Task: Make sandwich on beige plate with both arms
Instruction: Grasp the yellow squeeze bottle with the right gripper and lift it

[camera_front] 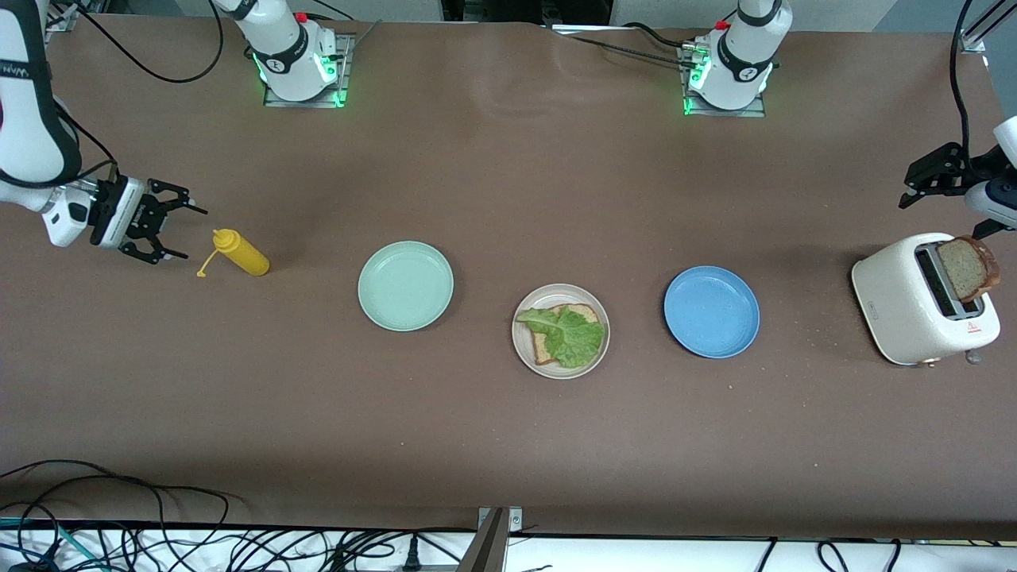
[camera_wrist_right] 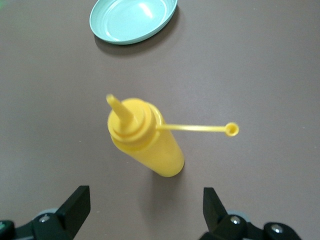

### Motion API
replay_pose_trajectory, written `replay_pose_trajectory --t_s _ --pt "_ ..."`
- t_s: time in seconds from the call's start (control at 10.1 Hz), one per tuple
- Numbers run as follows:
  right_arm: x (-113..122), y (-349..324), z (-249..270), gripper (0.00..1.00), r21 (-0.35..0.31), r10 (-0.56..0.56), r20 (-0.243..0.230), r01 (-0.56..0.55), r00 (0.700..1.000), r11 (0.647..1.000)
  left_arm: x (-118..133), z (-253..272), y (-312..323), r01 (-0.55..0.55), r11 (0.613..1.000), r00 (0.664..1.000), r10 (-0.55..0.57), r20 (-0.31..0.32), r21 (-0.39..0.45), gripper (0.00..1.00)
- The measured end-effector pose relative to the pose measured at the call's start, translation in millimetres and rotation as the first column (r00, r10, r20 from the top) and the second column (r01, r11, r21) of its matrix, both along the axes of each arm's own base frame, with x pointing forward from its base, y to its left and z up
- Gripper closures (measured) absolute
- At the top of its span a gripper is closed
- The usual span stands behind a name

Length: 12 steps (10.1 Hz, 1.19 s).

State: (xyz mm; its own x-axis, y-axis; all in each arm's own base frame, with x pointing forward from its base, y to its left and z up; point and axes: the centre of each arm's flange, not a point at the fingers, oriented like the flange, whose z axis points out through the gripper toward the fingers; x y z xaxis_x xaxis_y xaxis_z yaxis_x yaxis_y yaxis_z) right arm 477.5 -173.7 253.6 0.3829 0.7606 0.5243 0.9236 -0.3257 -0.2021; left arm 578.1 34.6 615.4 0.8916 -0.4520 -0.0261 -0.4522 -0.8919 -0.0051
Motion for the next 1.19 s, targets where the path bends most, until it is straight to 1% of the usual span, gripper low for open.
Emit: replay_pose_trajectory --t_s 0.2,0.3,0.49,0.89,1.19 --pt "-7.3 -6.3 -38.4 0.00 0.047 0.037 0.054 -0.040 0.998 0.998 -0.2 -0.3 -0.1 0.000 1.000 1.000 0.000 -0.002 0.000 0.00" --pt "-9.3 -5.2 -53.0 0.00 0.066 0.048 0.074 -0.053 0.996 0.996 -0.3 -0.4 0.1 0.000 1.000 1.000 0.000 -0.003 0.000 0.00" --pt "-12.0 -0.2 -70.9 0.00 0.095 0.067 0.094 -0.076 0.993 0.993 -0.3 -0.4 -0.1 0.000 1.000 1.000 0.000 -0.004 0.000 0.00" --pt "0.8 21.9 -72.2 0.00 0.120 0.132 0.157 -0.152 0.979 0.981 -0.3 -0.5 0.0 0.000 1.000 1.000 0.000 -0.004 0.000 0.00" --pt "4.1 33.5 -73.8 0.01 0.153 0.143 0.174 -0.170 0.974 0.973 -0.3 -0.6 -0.1 0.000 1.000 1.000 0.000 -0.004 0.000 0.00"
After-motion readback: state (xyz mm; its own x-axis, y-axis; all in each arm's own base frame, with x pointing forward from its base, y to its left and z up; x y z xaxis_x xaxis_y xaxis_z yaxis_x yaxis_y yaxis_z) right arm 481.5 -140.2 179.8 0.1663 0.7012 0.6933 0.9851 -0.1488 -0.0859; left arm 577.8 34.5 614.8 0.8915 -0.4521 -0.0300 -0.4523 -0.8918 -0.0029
